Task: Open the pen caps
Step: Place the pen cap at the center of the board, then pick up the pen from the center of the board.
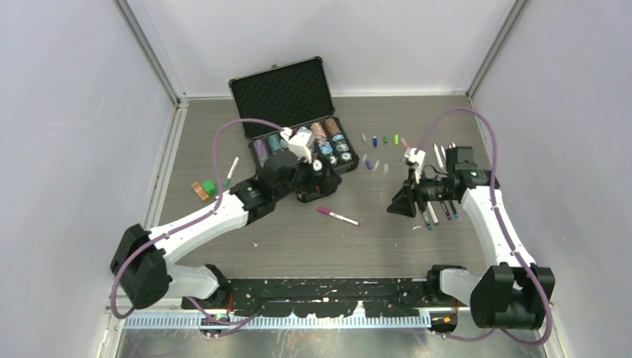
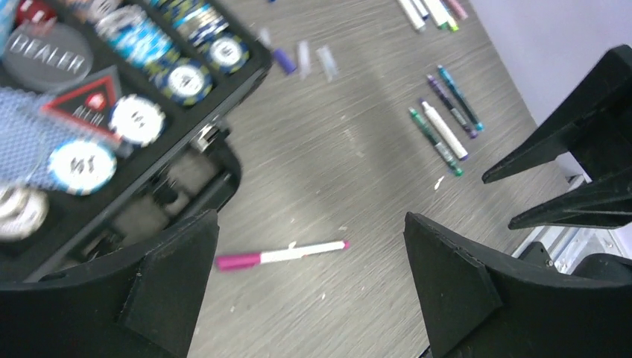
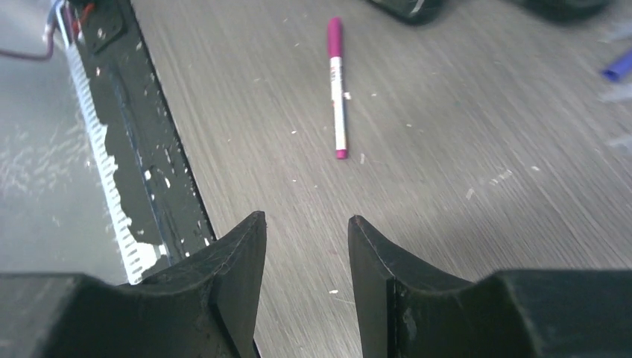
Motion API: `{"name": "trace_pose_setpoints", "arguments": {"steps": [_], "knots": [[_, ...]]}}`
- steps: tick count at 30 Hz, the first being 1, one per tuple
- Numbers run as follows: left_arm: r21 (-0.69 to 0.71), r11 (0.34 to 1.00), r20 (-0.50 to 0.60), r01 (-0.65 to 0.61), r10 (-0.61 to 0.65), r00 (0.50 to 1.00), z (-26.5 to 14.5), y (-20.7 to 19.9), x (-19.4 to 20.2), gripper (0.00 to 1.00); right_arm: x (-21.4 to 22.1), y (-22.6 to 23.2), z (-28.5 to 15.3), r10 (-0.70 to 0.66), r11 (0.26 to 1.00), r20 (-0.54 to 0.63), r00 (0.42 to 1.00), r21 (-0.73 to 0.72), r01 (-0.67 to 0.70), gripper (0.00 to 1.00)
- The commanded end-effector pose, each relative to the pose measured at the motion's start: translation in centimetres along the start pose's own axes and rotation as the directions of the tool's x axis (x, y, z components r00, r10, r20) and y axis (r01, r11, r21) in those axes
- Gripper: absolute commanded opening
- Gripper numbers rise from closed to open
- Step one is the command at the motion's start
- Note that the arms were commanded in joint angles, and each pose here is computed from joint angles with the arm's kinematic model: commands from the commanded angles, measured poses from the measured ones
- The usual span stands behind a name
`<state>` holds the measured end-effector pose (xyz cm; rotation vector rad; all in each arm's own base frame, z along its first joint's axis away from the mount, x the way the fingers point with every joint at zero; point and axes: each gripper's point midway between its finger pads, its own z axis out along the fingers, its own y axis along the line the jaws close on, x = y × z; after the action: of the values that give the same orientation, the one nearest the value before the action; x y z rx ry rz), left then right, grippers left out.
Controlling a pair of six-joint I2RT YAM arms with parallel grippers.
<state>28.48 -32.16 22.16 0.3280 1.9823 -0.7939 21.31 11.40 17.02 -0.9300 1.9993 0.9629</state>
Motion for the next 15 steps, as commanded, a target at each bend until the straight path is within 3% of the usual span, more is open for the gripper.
{"name": "trace_pose_setpoints", "arguments": {"steps": [1, 10, 15], "knots": [[0.034, 0.991, 0.093, 0.127, -0.130, 0.987, -3.1, 1.6, -1.2, 0.99, 0.5, 0.0, 3.0, -0.107, 0.994, -0.118, 0.987, -0.019, 0.105, 0.50], [0.032, 0.960, 0.104, 0.278, -0.280, 0.954, -8.2, 4.3, 3.5, 1.00, 2.0, -0.1, 9.4, -0.152, 0.982, -0.431, 0.890, 0.035, 0.184, 0.50], [0.012, 0.913, 0.155, 0.409, -0.405, 0.901, -9.8, 6.0, 5.7, 1.00, 2.6, 1.0, 14.2, -0.187, 0.966, -0.472, 0.862, 0.072, 0.249, 0.49]]}}
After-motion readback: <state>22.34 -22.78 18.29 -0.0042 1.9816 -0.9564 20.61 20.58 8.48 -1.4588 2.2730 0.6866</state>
